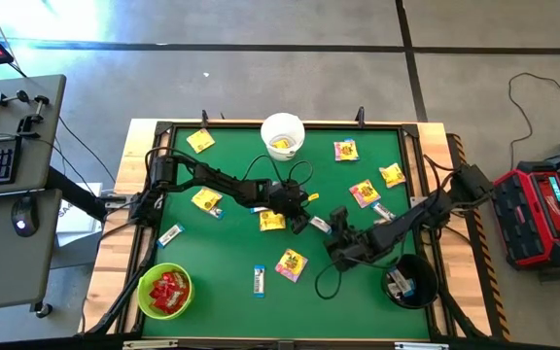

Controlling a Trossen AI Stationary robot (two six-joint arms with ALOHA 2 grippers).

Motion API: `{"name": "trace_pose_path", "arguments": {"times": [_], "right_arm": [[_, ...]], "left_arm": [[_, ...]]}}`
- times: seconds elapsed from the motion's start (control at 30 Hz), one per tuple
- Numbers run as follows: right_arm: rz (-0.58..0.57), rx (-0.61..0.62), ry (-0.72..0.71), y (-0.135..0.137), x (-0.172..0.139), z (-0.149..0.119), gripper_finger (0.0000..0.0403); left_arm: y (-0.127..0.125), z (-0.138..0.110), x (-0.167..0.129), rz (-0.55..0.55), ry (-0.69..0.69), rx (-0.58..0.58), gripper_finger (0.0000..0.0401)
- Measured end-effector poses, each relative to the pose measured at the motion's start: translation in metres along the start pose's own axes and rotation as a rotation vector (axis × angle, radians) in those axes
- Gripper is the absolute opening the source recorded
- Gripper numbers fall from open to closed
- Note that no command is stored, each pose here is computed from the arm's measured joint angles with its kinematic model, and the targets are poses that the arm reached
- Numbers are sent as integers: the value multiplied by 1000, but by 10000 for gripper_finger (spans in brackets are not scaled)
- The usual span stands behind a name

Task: Sort candy by brand, put in halloween buckets
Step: Put the white candy into the black bucket

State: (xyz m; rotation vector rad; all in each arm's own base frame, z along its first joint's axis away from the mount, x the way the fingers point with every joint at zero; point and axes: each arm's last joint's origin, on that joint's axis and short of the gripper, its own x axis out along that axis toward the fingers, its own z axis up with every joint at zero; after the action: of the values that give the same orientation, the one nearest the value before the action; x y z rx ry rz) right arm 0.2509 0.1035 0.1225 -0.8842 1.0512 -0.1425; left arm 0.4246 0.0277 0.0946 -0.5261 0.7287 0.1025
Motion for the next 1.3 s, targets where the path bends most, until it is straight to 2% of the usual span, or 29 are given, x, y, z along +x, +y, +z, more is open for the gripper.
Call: {"name": "trace_pose_path", "arguments": {"times": [0.07, 0.23, 0.3, 0.5, 0.67, 0.77, 0.93, 1.17, 1.3], "right_arm": [[3, 15, 2, -1, 1, 0, 123], [5, 10, -2, 0, 0, 0, 32], [3, 6, -5, 1, -1, 0, 10], [-4, 31, -9, 3, -3, 1, 25], [6, 48, -14, 5, -8, 3, 14], [50, 63, 14, 3, -19, 11, 7], [87, 92, 68, -7, -48, 26, 5], [255, 223, 192, -28, -104, 46, 4], [370, 347, 279, -44, -146, 54, 3]], "left_arm": [[0, 0, 0, 0, 1, 0, 11], [-1, -1, 0, -1, 1, 1, 11], [-1, -1, 0, -1, 1, 2, 11], [-1, -1, 0, -1, 2, 2, 11], [-4, 2, -5, -1, 6, 53, 18], [-7, 6, -13, 17, -1, 93, 32], [-17, 15, -28, 88, -50, 171, 59], [-28, 17, -34, 97, -71, 239, 82], [-30, 15, -33, 97, -66, 262, 86]]}}
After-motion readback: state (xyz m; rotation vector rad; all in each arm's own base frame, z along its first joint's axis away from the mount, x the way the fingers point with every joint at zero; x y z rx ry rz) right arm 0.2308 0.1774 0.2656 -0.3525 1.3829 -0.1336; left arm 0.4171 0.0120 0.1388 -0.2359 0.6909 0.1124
